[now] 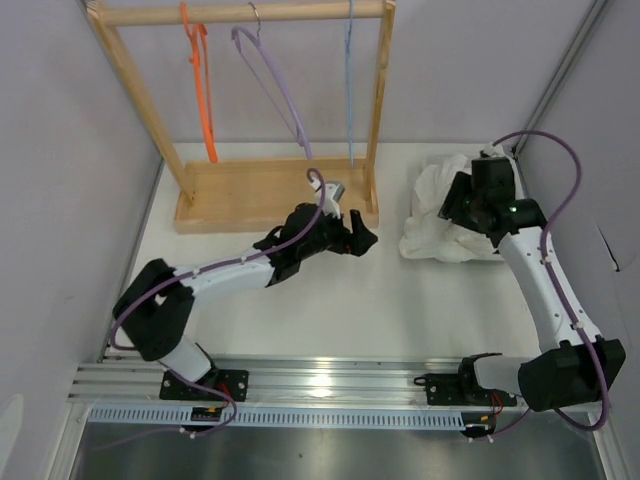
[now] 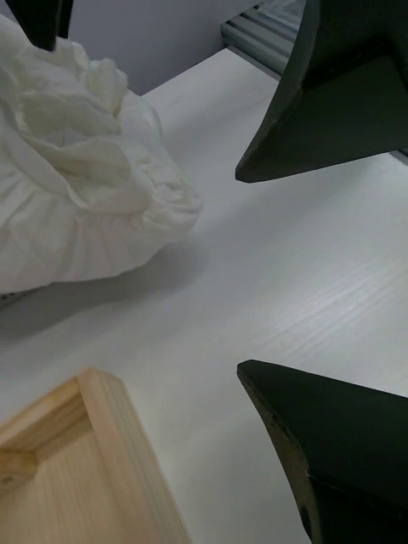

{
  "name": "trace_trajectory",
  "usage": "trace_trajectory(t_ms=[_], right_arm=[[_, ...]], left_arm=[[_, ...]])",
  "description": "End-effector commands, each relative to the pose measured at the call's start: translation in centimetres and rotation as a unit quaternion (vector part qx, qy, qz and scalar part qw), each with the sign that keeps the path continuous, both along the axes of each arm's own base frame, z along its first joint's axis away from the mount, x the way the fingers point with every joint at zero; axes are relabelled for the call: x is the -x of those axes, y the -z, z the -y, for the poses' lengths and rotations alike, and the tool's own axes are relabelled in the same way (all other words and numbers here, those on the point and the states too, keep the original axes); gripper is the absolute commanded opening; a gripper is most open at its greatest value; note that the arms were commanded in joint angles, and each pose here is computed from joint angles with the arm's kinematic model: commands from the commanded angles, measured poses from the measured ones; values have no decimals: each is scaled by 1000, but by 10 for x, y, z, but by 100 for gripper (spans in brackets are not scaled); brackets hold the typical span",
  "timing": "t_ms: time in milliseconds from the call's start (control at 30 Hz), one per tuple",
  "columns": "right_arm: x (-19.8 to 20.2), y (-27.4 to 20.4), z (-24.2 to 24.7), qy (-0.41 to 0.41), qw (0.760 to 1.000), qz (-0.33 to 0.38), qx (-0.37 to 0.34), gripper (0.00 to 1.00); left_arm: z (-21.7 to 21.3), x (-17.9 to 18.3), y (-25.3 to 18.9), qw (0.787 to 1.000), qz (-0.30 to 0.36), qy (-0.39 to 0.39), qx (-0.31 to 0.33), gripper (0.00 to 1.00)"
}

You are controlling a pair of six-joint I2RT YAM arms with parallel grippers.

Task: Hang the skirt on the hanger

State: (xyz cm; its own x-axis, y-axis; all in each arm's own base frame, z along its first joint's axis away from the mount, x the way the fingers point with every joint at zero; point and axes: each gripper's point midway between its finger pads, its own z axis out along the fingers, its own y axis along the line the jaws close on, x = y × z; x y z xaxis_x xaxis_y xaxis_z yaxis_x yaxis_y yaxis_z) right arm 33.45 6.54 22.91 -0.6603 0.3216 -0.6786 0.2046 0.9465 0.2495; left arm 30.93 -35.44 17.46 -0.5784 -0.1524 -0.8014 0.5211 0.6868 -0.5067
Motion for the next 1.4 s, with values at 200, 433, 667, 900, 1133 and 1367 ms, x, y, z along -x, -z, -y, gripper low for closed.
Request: trace_trajectory(t_ms=[200, 433, 667, 900, 1133, 1367], right_arm=[[4, -57, 65, 125, 990, 62, 32, 56], [2, -65, 97, 170, 982, 65, 51, 57], [-4, -60, 118, 185, 980, 55, 40, 57], [-8, -50, 129, 189, 980, 44, 35, 57], [-12, -39, 131, 188, 981, 30, 34, 57], [-17, -21, 128, 184, 983, 9, 24, 56]], left_arm=[[80, -54, -53, 996, 68, 13, 62, 89], [105, -71, -23, 999, 29, 8, 28, 78], [115, -62, -1, 1000, 2, 21, 12, 73], [122, -52, 6, 999, -9, 37, 10, 72], [128, -54, 9, 999, -19, 37, 11, 66], [130, -55, 8, 999, -19, 38, 12, 52]])
